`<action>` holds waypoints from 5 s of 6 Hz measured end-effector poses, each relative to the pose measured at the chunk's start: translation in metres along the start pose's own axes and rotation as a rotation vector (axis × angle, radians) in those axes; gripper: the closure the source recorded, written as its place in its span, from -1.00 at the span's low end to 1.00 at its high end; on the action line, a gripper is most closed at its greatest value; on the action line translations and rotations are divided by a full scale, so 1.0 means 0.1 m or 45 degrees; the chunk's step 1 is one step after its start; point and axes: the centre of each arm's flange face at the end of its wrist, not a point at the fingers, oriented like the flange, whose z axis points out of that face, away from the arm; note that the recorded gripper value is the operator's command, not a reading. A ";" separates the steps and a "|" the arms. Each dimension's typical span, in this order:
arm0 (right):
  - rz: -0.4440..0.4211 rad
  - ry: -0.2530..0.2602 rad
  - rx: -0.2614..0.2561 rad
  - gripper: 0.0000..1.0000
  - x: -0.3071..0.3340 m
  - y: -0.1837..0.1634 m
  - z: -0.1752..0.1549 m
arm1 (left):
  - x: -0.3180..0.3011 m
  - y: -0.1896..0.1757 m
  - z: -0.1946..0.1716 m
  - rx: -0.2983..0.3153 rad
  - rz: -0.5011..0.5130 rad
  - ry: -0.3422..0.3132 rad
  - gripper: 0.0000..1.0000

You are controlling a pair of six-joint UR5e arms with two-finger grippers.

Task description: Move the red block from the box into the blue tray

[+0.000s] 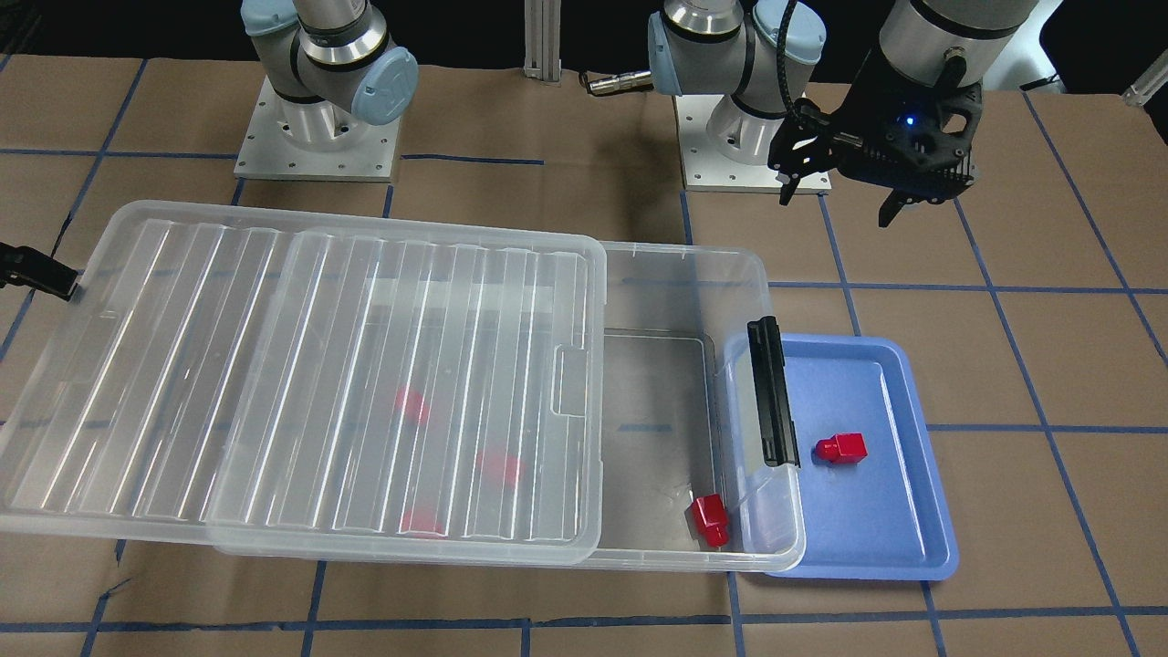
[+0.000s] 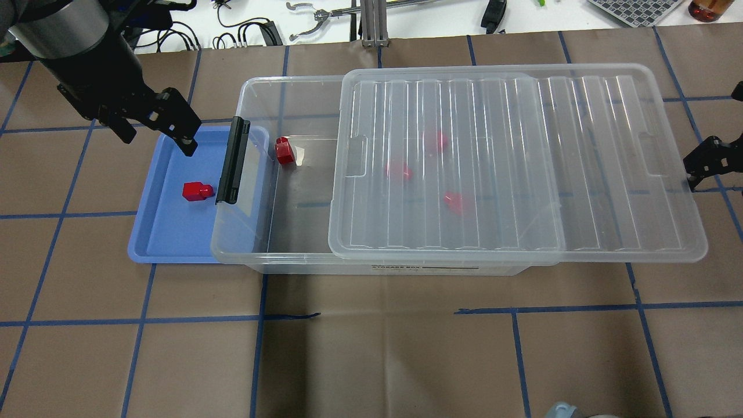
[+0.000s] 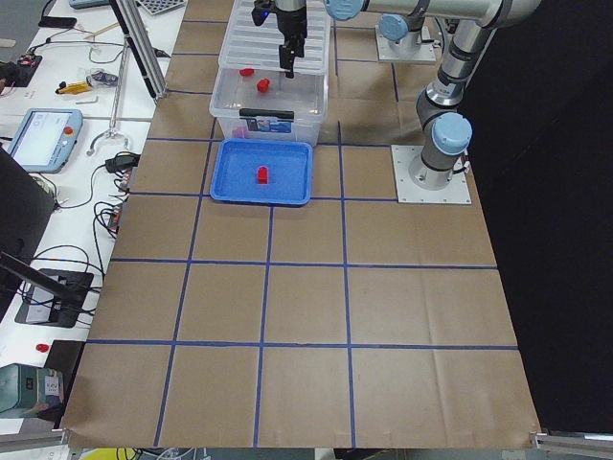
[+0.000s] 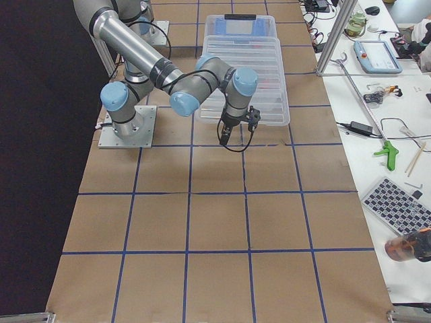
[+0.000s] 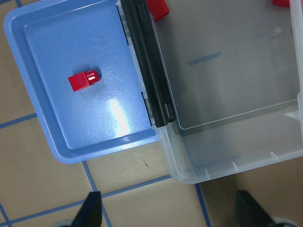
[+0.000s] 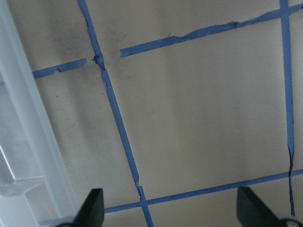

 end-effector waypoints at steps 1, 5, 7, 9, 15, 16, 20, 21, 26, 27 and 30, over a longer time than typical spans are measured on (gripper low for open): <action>-0.019 0.004 0.002 -1.00 -0.08 0.00 -0.01 | 0.10 0.00 -0.01 0.014 -0.094 -0.006 -0.96; -0.093 -0.045 0.014 -1.00 -0.47 0.03 0.00 | 0.21 -0.07 0.01 0.094 -0.187 -0.013 -0.96; -0.110 -0.057 0.022 -1.00 -0.66 0.05 -0.01 | 0.22 -0.04 -0.01 0.103 -0.177 -0.016 -0.97; -0.140 -0.057 0.027 -1.00 -0.93 0.06 -0.02 | 0.23 -0.03 -0.04 0.108 -0.172 -0.017 -0.97; -0.198 -0.121 -0.007 -1.00 -1.47 0.14 0.02 | 0.26 -0.05 -0.04 0.107 -0.162 -0.008 -0.97; -0.211 -0.127 -0.011 -1.00 -1.56 0.16 0.03 | 0.26 -0.06 -0.02 0.103 -0.159 -0.007 -0.97; -0.233 -0.090 0.055 -1.00 -1.62 0.14 -0.25 | 0.27 -0.09 -0.01 0.099 -0.154 -0.004 -0.97; -0.243 -0.063 0.130 -1.00 -1.65 0.17 -0.58 | 0.30 -0.09 0.00 0.097 -0.144 -0.004 -0.97; -0.189 -0.040 0.199 -1.00 -3.18 0.76 -1.54 | 0.37 -0.10 -0.05 0.112 -0.135 -0.008 -0.97; -0.194 -0.015 0.186 -1.00 -3.20 0.79 -1.58 | 0.37 -0.08 -0.05 0.111 -0.145 -0.009 -0.97; -0.192 0.028 0.168 -1.00 -3.14 0.84 -1.67 | 0.38 -0.02 -0.06 0.115 -0.153 -0.009 -0.97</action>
